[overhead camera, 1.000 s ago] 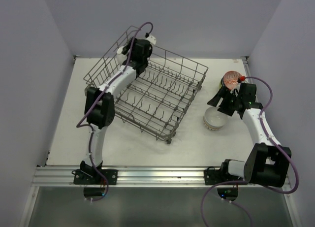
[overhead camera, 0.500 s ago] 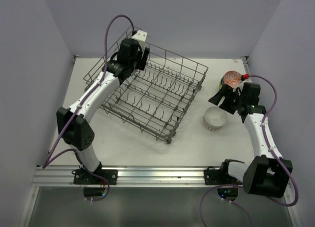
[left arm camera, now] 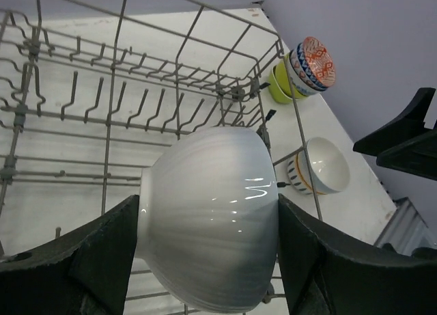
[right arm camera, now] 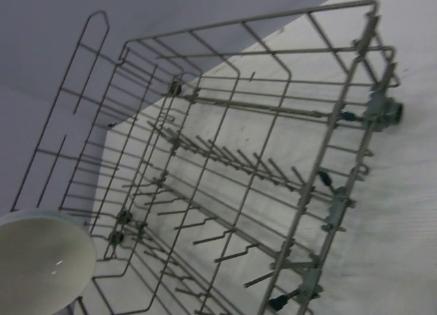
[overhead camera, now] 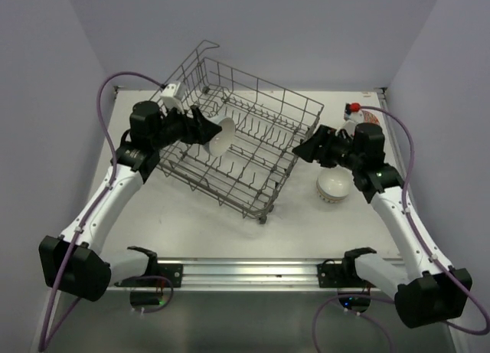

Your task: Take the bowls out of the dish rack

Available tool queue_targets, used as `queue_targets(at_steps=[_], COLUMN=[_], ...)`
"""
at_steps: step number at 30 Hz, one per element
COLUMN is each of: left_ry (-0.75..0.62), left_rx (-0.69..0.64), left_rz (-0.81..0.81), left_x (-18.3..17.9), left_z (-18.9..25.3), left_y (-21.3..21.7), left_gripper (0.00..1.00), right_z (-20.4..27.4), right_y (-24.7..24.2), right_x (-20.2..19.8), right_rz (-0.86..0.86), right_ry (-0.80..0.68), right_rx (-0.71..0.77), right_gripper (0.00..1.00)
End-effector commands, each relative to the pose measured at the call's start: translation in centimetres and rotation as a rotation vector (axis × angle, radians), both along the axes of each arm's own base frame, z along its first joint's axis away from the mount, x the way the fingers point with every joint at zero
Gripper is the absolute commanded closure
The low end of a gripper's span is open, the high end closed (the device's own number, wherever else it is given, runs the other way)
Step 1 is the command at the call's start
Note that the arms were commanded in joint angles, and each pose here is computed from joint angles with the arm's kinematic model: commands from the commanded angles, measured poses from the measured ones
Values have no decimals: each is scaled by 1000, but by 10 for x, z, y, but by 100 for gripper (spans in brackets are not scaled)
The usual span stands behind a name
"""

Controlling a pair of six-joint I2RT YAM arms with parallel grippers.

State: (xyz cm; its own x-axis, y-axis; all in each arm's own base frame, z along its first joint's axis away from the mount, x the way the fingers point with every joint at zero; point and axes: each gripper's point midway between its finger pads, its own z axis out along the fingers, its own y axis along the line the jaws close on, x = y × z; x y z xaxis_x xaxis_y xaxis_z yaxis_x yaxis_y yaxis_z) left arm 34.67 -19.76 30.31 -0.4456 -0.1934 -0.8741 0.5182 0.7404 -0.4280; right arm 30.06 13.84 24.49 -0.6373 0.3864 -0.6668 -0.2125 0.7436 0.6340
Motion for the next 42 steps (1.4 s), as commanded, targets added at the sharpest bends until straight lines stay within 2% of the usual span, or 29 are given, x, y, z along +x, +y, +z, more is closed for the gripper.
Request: queue_targets(at_steps=[1,5,9,10,20,27,35,42], left_ry=[-79,-88,-44,-41,27,69,79,77], left_rx=[-177,-201,-261,-272,-341,-424,-537,-532], left_rz=[-183,-169,-227,-234,-265,-320,-327,-323], left_x=[-23,-34,-40,-40,-51,-65,-78,-75], left_z=[35,27,17,17,18,15,16,16], left_y=[-10,-7,-16,-17,-21,-26,-25,-26], left_gripper=[100,100,100,100,100,100,100,100], right_z=[38,47,48,36,18,8,4,1], right_y=[35,91,125,134,167,175,188,191], right_x=[7,-4,0,3,6,24,34,28], right_rz=[40,167,218,220,263,144,102,128], right_ry=[-86,-103,-99,-68,-35,-13,-11,-5], right_rx=[77,67,24,-1,-42,34,156,150], right_gripper=[27,28,28,28,29,34,57,89])
